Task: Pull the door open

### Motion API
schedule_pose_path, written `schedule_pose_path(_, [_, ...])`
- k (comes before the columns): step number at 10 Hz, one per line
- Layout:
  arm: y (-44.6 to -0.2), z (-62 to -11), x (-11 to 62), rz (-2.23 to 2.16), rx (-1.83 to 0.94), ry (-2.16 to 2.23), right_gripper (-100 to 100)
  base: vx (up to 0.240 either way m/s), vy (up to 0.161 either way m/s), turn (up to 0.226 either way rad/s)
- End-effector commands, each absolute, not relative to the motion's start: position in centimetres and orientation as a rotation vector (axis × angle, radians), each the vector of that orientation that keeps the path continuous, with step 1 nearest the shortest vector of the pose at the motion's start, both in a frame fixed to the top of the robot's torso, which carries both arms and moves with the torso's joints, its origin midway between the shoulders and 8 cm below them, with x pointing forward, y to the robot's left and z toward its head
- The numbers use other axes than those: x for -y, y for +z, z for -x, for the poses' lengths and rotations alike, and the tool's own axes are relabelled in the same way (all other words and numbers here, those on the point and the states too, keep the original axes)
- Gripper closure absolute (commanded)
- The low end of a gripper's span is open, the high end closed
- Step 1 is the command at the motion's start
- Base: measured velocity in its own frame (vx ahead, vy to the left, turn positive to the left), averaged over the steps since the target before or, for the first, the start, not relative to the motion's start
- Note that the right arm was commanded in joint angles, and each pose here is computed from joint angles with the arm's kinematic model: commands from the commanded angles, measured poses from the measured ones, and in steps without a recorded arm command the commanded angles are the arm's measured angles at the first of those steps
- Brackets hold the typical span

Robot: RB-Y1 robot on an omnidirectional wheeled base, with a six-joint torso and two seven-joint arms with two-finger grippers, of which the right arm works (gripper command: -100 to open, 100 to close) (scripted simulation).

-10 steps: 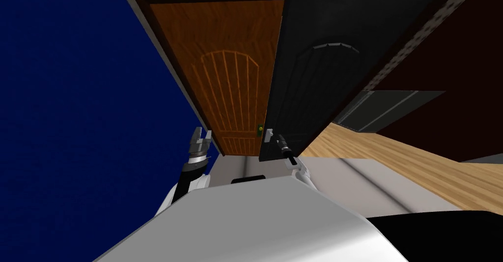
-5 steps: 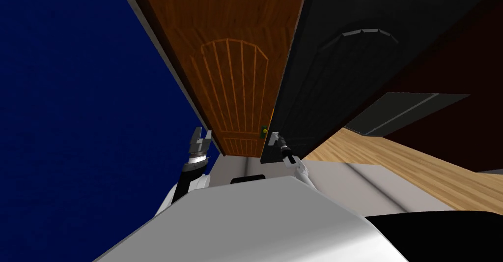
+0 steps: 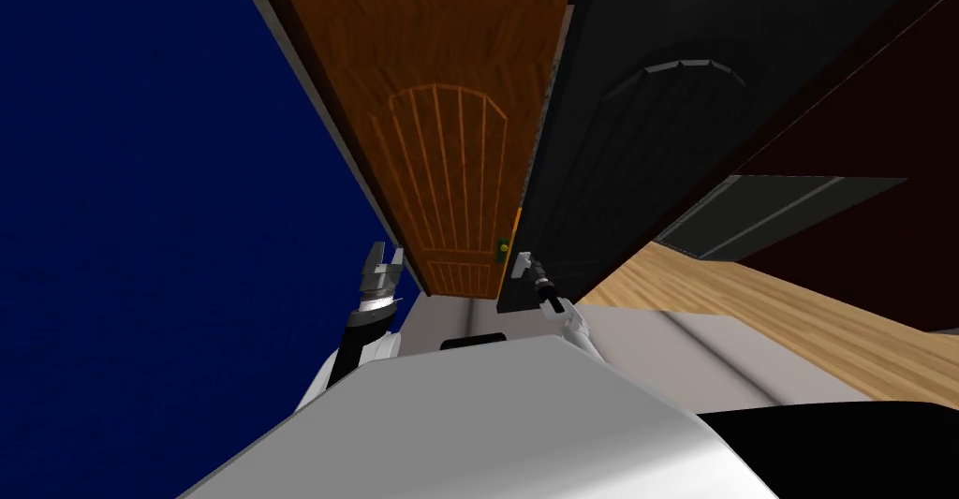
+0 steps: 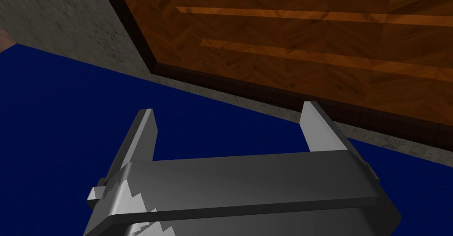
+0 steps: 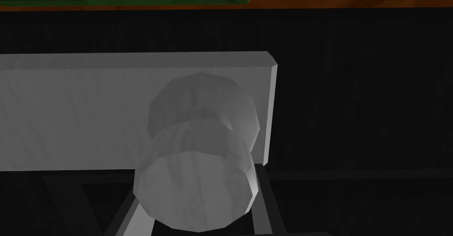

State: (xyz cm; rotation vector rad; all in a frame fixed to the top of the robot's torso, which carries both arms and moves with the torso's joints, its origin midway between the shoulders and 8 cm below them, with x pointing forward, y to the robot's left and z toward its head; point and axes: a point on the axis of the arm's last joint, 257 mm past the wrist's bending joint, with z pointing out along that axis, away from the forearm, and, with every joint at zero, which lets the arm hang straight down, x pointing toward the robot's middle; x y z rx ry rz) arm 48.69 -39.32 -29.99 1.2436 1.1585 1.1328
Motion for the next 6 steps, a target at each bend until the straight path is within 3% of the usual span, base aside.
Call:
schedule_pose_path(1, [-30.3, -48.3, 39.4, -1.244, -1.168, 1.136, 100, -0.157, -0.067, 0.089])
schedule_pose_path(6, [-29.9, -47.4, 38.2, -1.207, -1.214, 1.194, 100, -0.173, -0.078, 0.106])
